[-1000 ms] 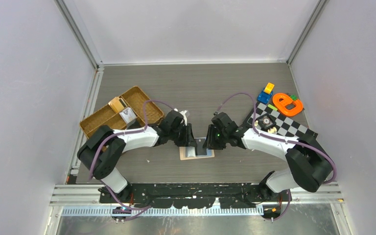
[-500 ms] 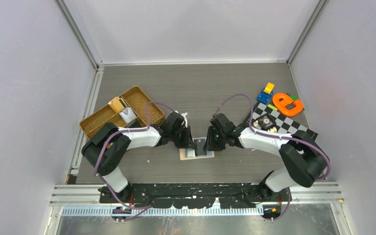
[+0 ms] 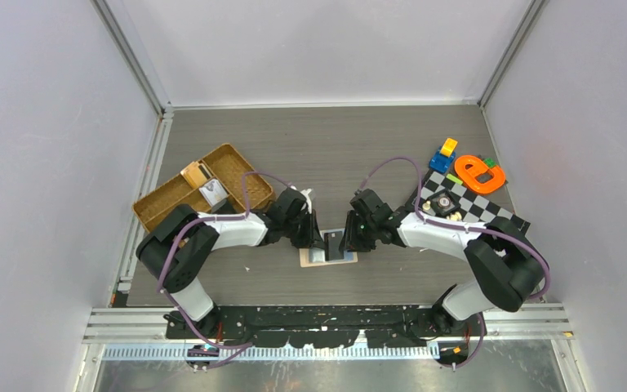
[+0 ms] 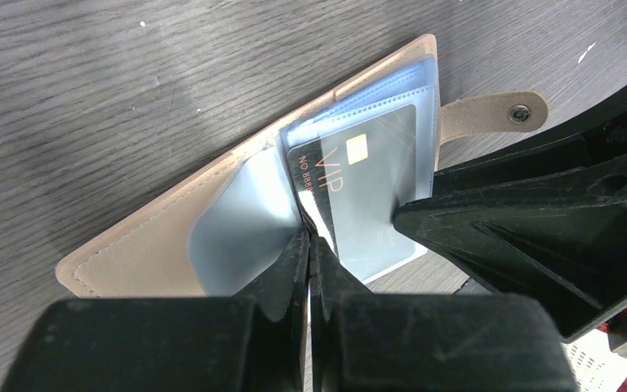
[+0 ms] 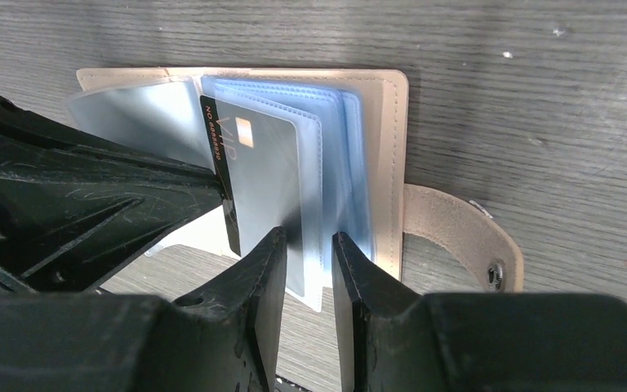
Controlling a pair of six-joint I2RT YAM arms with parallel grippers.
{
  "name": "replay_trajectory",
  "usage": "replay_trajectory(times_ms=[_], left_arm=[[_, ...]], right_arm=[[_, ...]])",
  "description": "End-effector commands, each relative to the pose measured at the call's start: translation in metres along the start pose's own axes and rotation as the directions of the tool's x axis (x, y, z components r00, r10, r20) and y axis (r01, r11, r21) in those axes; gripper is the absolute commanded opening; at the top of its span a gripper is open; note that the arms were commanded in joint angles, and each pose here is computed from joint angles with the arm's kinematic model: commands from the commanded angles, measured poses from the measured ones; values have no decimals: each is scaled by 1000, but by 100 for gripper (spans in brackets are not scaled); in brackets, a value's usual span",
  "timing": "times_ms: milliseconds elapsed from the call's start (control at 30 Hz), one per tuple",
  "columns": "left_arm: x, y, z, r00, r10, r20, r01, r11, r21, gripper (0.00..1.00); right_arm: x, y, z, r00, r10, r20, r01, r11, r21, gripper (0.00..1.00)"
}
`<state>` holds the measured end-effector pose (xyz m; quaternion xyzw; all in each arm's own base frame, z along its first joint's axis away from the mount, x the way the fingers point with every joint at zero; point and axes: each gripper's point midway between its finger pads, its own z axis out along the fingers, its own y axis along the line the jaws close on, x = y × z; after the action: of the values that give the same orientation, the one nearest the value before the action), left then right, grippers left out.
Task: Put the credit cards into the card holder
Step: Turn over the card slot in the card holder.
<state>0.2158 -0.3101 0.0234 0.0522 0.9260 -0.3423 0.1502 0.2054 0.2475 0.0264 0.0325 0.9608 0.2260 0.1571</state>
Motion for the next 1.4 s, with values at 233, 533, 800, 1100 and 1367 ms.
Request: replay_trajectory(times_ms=[233,533,800,1100,1367], left_arm=[[6,4,4,1000,-9,-5,10,1000,10,0],[1,-15,5,999,-26,20,23,992,120,0],[-5,-17,-10,999,11,45,-15,996,83,15],[-15,-12,-54,987,96,132,-94,995,-24,46],[-12,0,-79,981,110,160,-101,993,-62,55]], right_arm=[[-4,23,2,999,41,3,-41,993,-114,29],[-3,29,5,999,53,-10,-54,988,-146,27],[-11,11,-3,999,32,35,-32,999,-23,10],[-26,-12,-15,996,-47,73,31,977,213,5],[-31,-1,-18,990,-126,68,97,939,330,18]])
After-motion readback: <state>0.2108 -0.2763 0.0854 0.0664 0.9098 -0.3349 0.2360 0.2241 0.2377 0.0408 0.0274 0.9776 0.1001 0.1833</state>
